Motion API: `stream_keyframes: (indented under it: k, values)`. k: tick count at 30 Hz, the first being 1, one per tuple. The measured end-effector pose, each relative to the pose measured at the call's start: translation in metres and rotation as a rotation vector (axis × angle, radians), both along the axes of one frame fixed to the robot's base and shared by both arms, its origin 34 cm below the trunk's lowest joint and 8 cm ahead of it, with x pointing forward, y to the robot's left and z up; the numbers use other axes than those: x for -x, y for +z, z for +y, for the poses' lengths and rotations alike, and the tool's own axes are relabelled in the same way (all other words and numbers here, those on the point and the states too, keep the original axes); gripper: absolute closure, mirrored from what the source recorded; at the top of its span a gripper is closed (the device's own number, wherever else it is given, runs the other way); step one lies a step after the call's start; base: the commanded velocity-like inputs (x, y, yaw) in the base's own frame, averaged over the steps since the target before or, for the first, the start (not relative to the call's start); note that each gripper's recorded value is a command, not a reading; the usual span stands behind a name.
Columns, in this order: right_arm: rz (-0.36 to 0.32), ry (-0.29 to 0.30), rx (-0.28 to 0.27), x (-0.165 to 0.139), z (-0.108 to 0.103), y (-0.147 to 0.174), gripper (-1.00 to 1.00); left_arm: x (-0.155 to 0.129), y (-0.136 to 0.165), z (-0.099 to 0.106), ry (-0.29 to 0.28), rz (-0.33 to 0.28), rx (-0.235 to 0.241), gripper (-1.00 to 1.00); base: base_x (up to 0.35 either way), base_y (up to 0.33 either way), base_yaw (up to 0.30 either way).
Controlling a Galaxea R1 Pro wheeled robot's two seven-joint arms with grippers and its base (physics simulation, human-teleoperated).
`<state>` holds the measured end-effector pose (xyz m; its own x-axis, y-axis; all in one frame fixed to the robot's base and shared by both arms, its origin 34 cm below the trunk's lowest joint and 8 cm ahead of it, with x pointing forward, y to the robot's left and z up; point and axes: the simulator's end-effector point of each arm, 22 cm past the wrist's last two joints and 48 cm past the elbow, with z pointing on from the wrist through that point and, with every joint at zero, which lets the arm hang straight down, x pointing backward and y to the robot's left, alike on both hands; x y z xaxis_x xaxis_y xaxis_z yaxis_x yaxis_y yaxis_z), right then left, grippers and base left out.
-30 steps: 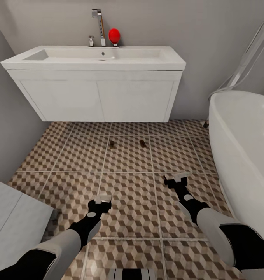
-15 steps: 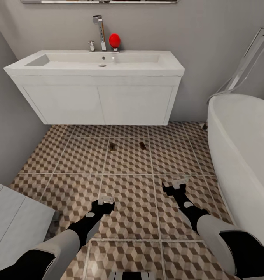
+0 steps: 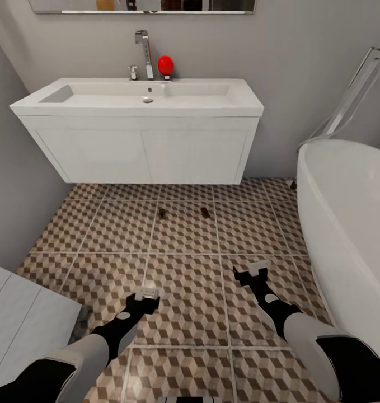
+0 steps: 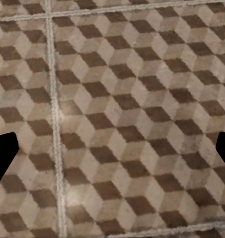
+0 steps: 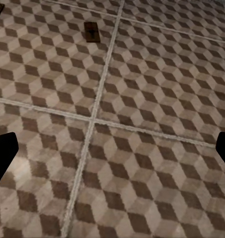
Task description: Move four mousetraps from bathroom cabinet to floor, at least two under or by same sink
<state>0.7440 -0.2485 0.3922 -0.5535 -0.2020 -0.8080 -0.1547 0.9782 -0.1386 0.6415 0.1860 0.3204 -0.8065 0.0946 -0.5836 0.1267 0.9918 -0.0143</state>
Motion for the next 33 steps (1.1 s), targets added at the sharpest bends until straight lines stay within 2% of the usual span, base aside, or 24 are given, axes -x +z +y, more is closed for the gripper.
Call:
stream_keyframes:
  k: [33]
  values:
    - [0.003,0.003,-0.004,-0.009,0.004,0.065,-1.0,0.0,0.061,0.001,0.002,0.018,-0.002,-1.0,0.0,0.0,0.0]
